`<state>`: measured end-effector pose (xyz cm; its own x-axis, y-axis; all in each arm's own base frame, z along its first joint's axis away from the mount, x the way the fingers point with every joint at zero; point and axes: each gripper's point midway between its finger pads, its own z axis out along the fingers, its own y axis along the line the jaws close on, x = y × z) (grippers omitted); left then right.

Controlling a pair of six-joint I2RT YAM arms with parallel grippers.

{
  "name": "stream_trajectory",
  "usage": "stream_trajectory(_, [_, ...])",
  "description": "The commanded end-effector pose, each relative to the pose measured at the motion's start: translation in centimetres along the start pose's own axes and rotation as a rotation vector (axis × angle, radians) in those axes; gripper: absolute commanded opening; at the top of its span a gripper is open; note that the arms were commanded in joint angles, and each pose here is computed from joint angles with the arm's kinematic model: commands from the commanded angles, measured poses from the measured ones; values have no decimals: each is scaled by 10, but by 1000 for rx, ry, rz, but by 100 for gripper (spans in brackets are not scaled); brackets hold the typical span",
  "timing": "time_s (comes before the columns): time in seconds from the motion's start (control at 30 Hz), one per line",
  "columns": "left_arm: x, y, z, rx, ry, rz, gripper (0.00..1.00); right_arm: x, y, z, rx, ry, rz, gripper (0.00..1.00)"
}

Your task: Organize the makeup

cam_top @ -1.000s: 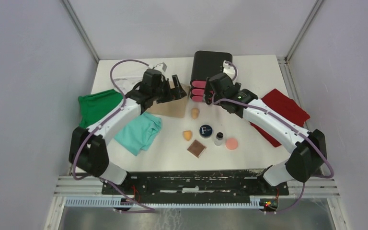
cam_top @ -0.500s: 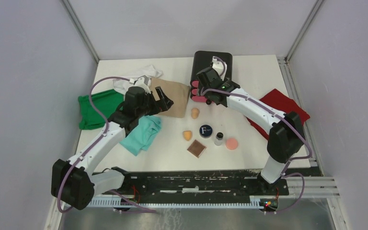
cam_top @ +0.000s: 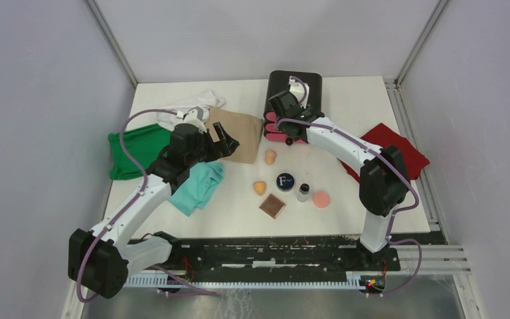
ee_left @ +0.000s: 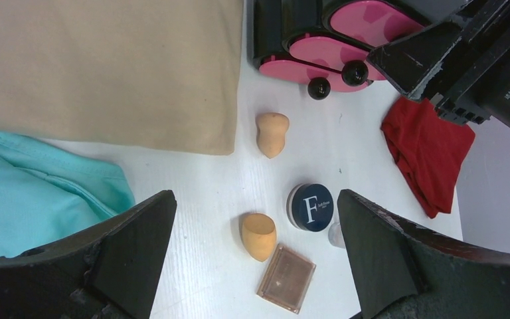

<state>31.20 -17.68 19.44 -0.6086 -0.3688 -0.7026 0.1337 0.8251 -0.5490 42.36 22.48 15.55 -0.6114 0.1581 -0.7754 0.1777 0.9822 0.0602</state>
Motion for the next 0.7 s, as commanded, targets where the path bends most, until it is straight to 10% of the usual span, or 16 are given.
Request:
stream_trajectory(0.0, [-8, -3, -8, 16, -48, 28, 99, -22, 1, 7, -18, -54, 15, 59])
stream_trajectory(0.2, [-3, 1, -5, 3, -35, 22, 99, -27, -3, 8, -4, -68, -37, 57])
stream_trajectory(0.67, [8, 11, 2, -30, 7, 20, 99, -20, -2, -7, -85, -29, -109, 11])
